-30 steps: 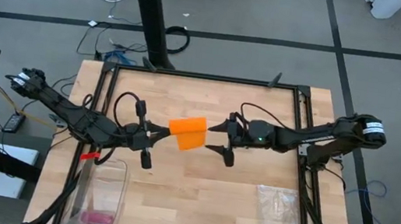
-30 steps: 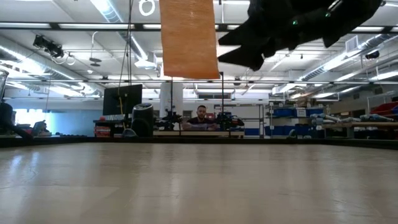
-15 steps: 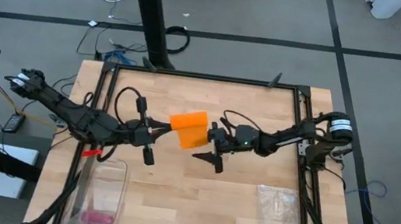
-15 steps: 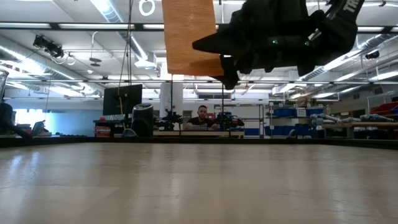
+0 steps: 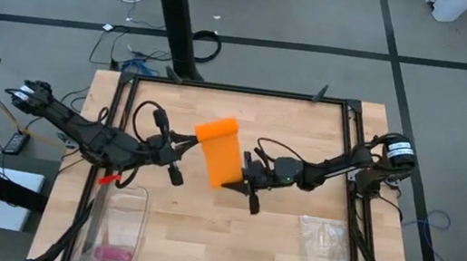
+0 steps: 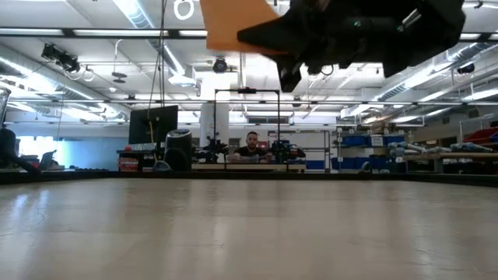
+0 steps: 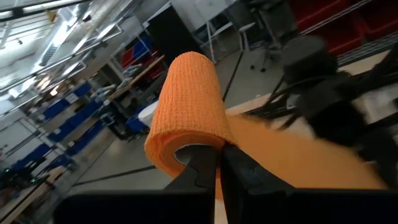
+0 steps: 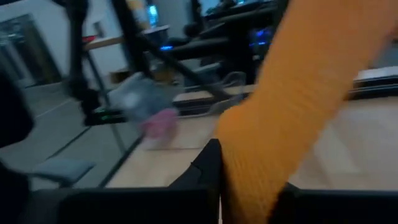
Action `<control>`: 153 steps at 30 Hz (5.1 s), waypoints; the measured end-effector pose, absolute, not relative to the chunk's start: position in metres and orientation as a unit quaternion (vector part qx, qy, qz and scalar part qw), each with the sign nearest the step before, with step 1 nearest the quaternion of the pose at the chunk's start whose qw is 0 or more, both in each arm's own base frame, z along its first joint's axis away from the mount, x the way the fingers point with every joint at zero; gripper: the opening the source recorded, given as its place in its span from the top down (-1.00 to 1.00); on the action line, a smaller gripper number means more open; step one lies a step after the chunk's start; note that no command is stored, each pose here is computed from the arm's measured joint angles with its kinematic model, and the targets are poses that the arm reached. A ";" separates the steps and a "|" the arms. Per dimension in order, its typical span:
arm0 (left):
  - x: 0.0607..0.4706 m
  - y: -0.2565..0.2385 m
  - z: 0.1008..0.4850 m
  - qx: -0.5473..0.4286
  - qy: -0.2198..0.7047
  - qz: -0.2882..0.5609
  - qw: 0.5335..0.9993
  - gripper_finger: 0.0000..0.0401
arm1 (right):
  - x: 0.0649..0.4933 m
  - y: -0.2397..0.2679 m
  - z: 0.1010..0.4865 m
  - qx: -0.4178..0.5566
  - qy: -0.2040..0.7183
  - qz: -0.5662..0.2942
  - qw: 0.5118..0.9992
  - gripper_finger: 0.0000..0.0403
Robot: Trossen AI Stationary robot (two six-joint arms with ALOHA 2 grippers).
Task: Roll bandage
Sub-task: Roll the orange bandage
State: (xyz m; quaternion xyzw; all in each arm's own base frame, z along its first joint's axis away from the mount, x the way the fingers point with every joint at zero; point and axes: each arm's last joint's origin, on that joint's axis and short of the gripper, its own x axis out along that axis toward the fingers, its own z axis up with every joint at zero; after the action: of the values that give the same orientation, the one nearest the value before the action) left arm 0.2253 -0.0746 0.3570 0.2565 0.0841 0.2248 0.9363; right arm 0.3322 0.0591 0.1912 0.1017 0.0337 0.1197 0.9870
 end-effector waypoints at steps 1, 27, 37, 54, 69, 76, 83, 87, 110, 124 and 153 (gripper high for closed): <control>0.226 -0.073 0.357 0.256 0.085 0.228 0.936 0.95 | 0.330 0.064 0.193 0.101 0.036 0.128 0.986 0.98; 0.236 -0.013 0.258 0.245 0.197 0.238 0.919 0.95 | 0.300 0.108 0.320 -0.002 -0.053 0.096 0.994 0.99; 0.251 -0.046 0.233 0.267 0.207 0.163 0.927 0.95 | 0.317 0.060 0.401 -0.055 -0.087 -0.003 0.995 1.00; 0.254 -0.108 0.277 0.303 0.124 0.094 0.940 0.95 | 0.336 -0.034 0.392 0.016 -0.048 -0.104 0.993 1.00; 0.252 -0.113 0.286 0.294 0.129 0.106 0.941 0.95 | 0.372 -0.045 0.330 0.053 0.080 -0.108 0.990 0.74; 0.252 -0.113 0.285 0.285 0.128 0.104 0.944 0.95 | 0.368 -0.045 0.334 0.065 0.084 -0.110 0.988 0.29; 0.252 -0.114 0.286 0.280 0.126 0.105 0.946 0.95 | 0.366 -0.044 0.333 0.079 0.093 -0.104 0.987 0.02; 0.250 -0.113 0.289 0.256 0.120 0.109 0.953 0.95 | 0.350 -0.042 0.344 0.053 0.117 -0.102 0.986 -0.04; 0.226 -0.099 0.336 0.108 0.047 0.085 0.989 0.95 | 0.266 0.014 0.276 0.082 0.014 0.039 0.996 -0.19; 0.230 -0.089 0.339 0.106 0.036 0.085 0.990 0.95 | 0.314 0.020 0.268 0.054 -0.001 0.064 0.997 -0.25; 0.224 -0.071 0.332 0.223 0.088 0.256 0.936 0.95 | 0.328 0.082 0.256 0.085 -0.020 0.130 0.988 0.99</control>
State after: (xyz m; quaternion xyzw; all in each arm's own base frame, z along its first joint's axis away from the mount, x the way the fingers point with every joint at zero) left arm 0.2239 -0.0713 0.3318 0.2233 0.0877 0.2563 0.9364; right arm 0.3282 0.0816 0.2563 0.0851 -0.0197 0.1304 0.9876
